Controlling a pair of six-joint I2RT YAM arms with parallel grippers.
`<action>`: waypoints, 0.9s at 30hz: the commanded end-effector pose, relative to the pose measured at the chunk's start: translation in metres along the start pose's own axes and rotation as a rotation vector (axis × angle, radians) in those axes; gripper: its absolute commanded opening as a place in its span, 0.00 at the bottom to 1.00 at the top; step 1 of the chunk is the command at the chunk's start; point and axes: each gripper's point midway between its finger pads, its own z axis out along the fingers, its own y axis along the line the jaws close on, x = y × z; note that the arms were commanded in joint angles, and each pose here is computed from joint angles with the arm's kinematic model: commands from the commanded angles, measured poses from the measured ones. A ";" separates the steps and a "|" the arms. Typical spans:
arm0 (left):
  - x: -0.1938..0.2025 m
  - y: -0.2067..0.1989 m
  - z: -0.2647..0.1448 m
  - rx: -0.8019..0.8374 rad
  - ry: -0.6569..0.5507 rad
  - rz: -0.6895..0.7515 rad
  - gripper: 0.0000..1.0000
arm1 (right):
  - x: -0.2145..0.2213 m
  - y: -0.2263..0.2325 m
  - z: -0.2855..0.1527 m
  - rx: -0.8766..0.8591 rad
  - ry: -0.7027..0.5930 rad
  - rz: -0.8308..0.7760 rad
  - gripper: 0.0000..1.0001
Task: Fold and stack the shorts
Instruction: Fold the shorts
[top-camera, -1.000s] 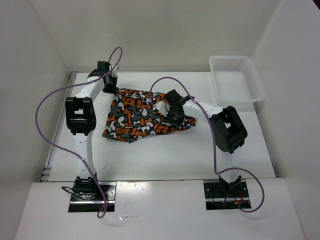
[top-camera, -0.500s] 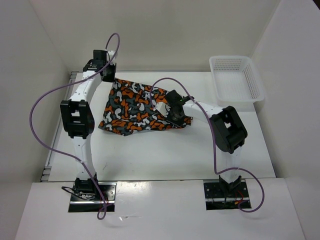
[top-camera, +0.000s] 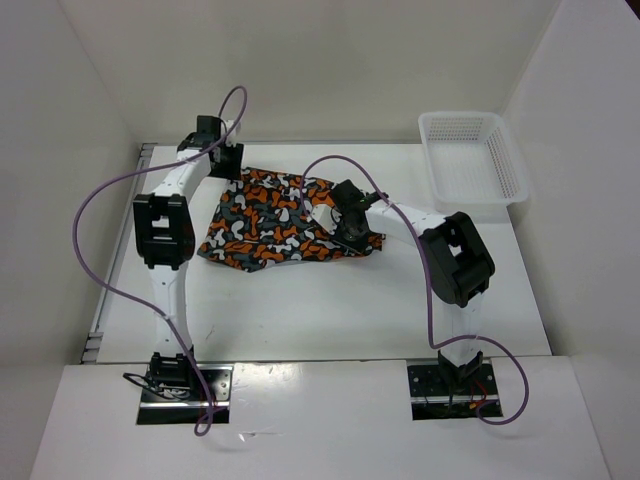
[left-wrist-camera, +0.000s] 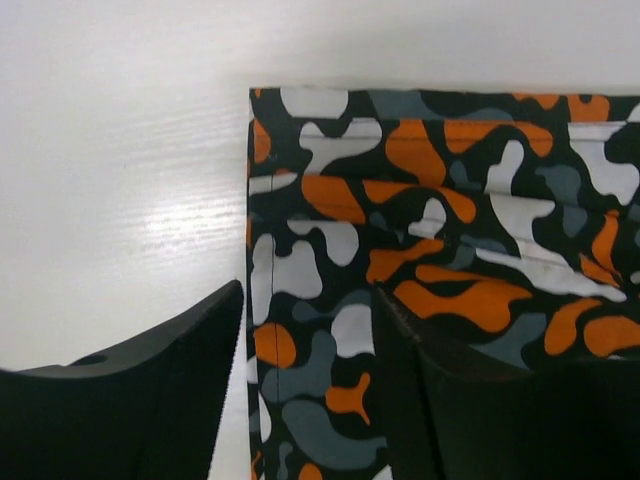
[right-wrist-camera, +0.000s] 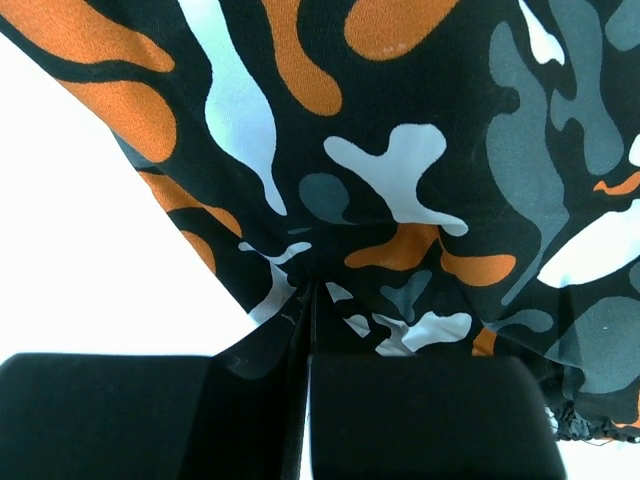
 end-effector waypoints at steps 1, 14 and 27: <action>-0.020 0.001 0.011 0.004 -0.057 0.008 0.64 | 0.005 -0.001 0.000 0.003 0.018 -0.012 0.00; -0.021 0.001 0.030 0.041 -0.052 0.002 0.57 | 0.014 0.004 -0.002 0.000 0.039 -0.012 0.00; -0.028 0.008 0.005 0.016 -0.079 -0.002 0.63 | 0.018 0.004 -0.001 0.002 0.051 -0.012 0.00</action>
